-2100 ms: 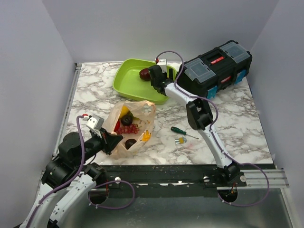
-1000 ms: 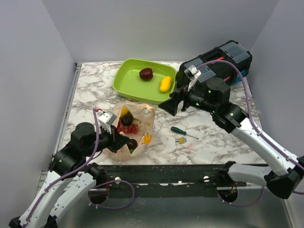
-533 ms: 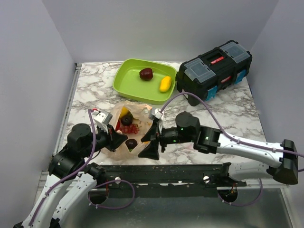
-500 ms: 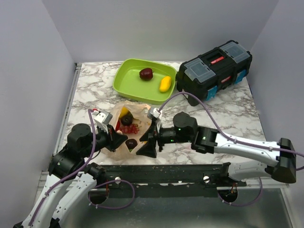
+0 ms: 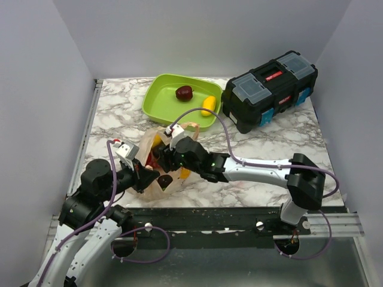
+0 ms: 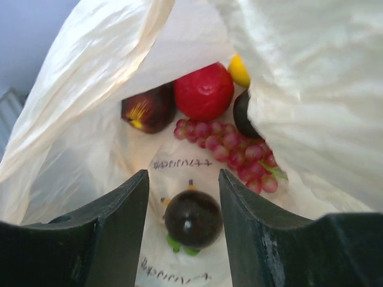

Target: Take the fake fruits out of the plastic bag

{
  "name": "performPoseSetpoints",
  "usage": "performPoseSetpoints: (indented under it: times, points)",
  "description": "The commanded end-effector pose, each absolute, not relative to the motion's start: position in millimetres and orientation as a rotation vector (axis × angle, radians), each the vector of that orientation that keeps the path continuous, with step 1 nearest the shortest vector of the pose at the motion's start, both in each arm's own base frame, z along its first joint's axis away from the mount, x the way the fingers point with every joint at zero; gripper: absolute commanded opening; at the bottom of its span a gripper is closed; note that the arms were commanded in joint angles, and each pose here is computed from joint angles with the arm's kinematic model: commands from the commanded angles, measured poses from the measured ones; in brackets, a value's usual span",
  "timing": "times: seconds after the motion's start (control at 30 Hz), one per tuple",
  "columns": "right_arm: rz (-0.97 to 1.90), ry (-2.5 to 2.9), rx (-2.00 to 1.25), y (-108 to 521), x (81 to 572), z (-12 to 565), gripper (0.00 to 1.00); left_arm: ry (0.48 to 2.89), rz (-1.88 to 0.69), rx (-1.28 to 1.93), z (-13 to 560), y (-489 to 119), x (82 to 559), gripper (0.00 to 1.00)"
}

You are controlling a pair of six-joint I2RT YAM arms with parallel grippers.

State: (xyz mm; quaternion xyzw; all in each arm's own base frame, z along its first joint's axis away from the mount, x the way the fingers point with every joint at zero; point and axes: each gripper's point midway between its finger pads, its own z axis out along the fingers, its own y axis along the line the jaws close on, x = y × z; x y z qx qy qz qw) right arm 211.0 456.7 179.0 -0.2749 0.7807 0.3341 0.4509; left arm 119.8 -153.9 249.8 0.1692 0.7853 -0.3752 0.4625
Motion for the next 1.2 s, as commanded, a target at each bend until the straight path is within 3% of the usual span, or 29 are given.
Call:
performPoseSetpoints:
  times: [0.0, 0.37, 0.57, 0.73, 1.0, 1.17]
  points:
    - [0.684, 1.977, -0.602, 458.3, 233.8, 162.1, 0.52, 1.914, -0.925, 0.425, 250.9, -154.9, 122.1, 0.00]
    - [0.604, 2.138, -0.700, 469.5, 227.8, 84.0, 0.56, 1.917, -0.927, 0.425, 250.0, -155.1, 123.0, 0.00]
    - [0.547, 2.188, -0.758, 460.0, 222.9, 55.9, 0.78, 1.933, -0.926, 0.421, 247.9, -155.3, 126.3, 0.00]
    - [0.536, 2.236, -0.811, 457.6, 214.5, 32.1, 0.82, 1.917, -0.926, 0.420, 250.1, -154.5, 125.2, 0.00]
    - [0.454, 2.270, -0.798, 447.1, 211.5, 5.6, 0.76, 1.919, -0.927, 0.419, 250.0, -154.5, 126.4, 0.00]
    - [0.438, 2.253, -0.779, 447.4, 217.1, 15.7, 0.57, 1.916, -0.921, 0.411, 250.5, -153.1, 127.3, 0.00]
